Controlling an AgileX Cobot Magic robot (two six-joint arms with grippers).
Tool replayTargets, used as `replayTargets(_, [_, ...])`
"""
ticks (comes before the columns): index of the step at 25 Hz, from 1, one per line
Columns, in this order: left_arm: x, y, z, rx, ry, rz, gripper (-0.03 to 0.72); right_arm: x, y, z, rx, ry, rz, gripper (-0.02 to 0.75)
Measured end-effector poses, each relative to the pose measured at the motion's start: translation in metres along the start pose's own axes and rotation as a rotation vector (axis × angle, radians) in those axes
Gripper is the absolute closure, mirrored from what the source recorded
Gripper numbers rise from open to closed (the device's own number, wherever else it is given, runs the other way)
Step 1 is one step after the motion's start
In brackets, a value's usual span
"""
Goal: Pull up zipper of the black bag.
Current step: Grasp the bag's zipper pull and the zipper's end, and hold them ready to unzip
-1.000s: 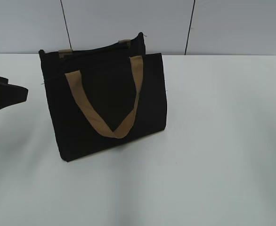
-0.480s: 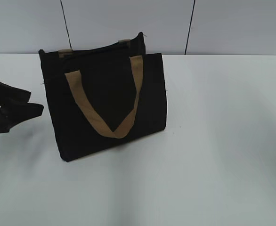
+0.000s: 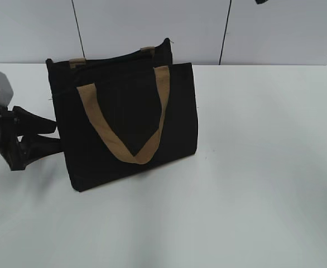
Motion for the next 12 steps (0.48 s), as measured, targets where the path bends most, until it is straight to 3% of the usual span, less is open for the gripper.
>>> replayTargets(6, [0.011,-0.01,0.015,0.017,0.016,-0.041,0.212,0.002,-0.002,0.004,-0.01,-0.014,-0.002,0.247])
replayTargets(12, [0.027,-0.01,0.006,0.025,0.074,-0.035,0.213,0.004,-0.002,0.004,-0.01,-0.015,0.001,0.247])
Point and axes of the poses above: a point on each arm's last joint axis where the gripper is mounted, x pointing out along that axis toward the gripper, z along the wrist's bending axis when the last joint is at zero, y = z × x, the point moved 3 cm from there along x, pointing out along that axis toward the gripper, and after that the axes turned 12 degrees about -x, right-handed, at the moved point
